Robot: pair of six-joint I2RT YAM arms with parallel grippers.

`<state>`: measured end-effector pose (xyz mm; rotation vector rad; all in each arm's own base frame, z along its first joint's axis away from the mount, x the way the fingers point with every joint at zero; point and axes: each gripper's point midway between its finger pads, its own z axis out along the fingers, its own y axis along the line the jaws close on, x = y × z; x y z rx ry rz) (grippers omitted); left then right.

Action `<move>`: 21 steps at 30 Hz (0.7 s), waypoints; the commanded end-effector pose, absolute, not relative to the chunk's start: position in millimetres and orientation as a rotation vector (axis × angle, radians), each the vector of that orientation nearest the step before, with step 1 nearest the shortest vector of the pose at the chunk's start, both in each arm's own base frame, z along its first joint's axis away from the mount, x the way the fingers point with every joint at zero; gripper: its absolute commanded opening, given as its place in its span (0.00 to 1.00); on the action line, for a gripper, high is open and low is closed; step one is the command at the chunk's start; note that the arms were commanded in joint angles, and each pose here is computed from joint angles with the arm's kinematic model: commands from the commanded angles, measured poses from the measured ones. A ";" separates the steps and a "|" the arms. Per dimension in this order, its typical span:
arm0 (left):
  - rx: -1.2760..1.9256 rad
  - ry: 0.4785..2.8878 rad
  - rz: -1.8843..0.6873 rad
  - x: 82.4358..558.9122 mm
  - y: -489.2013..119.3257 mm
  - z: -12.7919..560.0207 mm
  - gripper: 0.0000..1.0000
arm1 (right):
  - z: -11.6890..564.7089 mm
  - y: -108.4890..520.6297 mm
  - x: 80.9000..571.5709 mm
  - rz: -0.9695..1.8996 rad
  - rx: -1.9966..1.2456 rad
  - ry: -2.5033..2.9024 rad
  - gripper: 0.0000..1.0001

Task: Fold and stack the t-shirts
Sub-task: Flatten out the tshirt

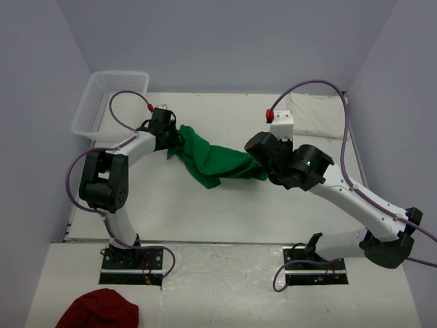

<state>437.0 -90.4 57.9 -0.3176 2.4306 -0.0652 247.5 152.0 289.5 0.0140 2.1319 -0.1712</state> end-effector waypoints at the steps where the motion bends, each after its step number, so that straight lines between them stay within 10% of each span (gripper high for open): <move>1: -0.320 2.388 -0.094 448.4 -94.2 68.7 0.57 | 295.6 150.7 248.8 -0.148 0.032 2.111 0.00; 15: -0.260 2.446 -0.255 459.9 -123.2 44.7 0.62 | 294.9 153.9 248.7 -0.129 0.018 2.115 0.00; 18: -0.265 2.455 -0.247 460.8 -122.7 36.2 0.51 | 296.9 151.5 247.6 -0.124 0.022 2.109 0.00; 21: -0.277 2.448 -0.242 459.4 -121.2 37.1 0.15 | 293.9 153.3 248.3 -0.133 0.013 2.117 0.00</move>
